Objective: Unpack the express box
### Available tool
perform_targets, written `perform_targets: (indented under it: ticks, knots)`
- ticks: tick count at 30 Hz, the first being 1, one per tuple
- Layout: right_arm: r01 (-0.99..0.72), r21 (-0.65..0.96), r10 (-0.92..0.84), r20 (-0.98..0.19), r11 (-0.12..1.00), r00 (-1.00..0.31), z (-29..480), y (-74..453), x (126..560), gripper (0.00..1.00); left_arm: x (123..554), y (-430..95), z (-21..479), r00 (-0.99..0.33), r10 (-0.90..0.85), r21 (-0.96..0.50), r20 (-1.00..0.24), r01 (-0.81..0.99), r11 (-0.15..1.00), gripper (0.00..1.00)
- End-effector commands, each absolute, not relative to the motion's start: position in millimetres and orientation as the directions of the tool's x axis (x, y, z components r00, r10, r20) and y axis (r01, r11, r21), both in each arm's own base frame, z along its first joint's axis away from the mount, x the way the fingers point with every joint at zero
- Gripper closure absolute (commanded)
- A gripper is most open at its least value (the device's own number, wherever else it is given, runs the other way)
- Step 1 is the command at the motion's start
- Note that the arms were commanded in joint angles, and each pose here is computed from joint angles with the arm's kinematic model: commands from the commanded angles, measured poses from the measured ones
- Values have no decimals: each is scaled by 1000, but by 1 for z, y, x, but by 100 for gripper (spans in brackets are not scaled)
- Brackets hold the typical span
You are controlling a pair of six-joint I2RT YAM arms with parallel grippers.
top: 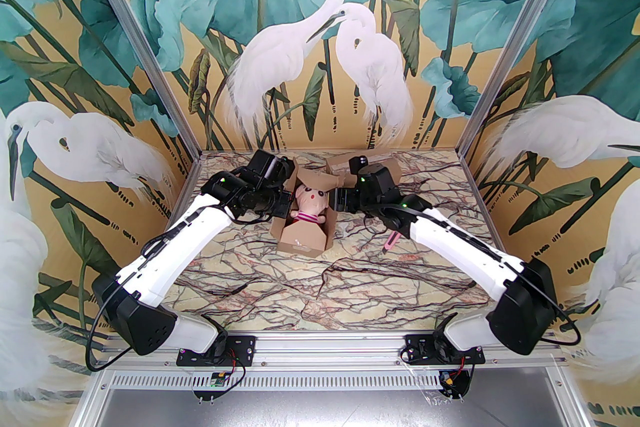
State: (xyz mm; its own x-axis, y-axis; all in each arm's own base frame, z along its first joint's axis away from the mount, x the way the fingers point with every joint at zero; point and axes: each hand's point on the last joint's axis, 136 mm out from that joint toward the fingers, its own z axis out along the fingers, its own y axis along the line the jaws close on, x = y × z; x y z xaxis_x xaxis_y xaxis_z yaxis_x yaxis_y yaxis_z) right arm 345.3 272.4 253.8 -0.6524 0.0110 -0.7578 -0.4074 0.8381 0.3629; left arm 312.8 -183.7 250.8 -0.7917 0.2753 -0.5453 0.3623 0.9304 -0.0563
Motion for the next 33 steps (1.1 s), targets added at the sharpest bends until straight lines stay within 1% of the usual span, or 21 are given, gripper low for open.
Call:
perform_targets:
  ticks: [1, 2, 4, 6, 9, 13, 15, 19, 21, 25, 31, 33]
  knots:
    - [-542, 147, -97, -913, 827, -396, 322, 277, 343, 21, 330, -178, 280, -698, 328, 58, -637, 381, 923, 100]
    - [-553, 104, -122, -926, 827, -356, 328, 280, 342, 19, 332, -177, 282, -691, 331, 66, -642, 380, 923, 100]
    - [-561, 7, -178, -945, 828, -274, 342, 283, 343, 10, 334, -176, 287, -673, 336, 84, -659, 378, 922, 100]
    - [-585, -47, -222, -947, 809, -231, 347, 289, 345, 7, 335, -175, 290, -658, 342, 99, -671, 377, 921, 100]
    - [-619, -143, -331, -922, 772, -199, 336, 301, 353, 0, 335, -177, 297, -629, 345, 105, -696, 387, 916, 100]
    - [-651, -286, -495, -854, 704, -161, 307, 312, 366, 1, 332, -177, 303, -610, 350, 111, -711, 394, 912, 100]
    - [-669, -348, -552, -826, 656, -112, 296, 317, 370, 1, 331, -175, 303, -610, 350, 113, -710, 392, 913, 100]
    - [-674, -454, -620, -784, 583, -9, 281, 323, 375, 1, 328, -176, 301, -613, 350, 102, -708, 402, 910, 100]
    - [-664, -501, -657, -754, 555, 19, 276, 325, 381, 1, 327, -178, 300, -616, 348, 92, -706, 408, 908, 100]
    - [-577, -580, -702, -712, 575, 17, 273, 321, 404, 1, 324, -183, 294, -626, 349, 75, -697, 420, 904, 100]
    - [-432, -615, -688, -725, 659, -17, 290, 313, 433, 1, 320, -182, 283, -645, 356, 76, -676, 421, 904, 100]
    - [-419, -606, -676, -737, 676, -26, 297, 310, 437, 1, 319, -180, 279, -650, 362, 85, -668, 416, 905, 100]
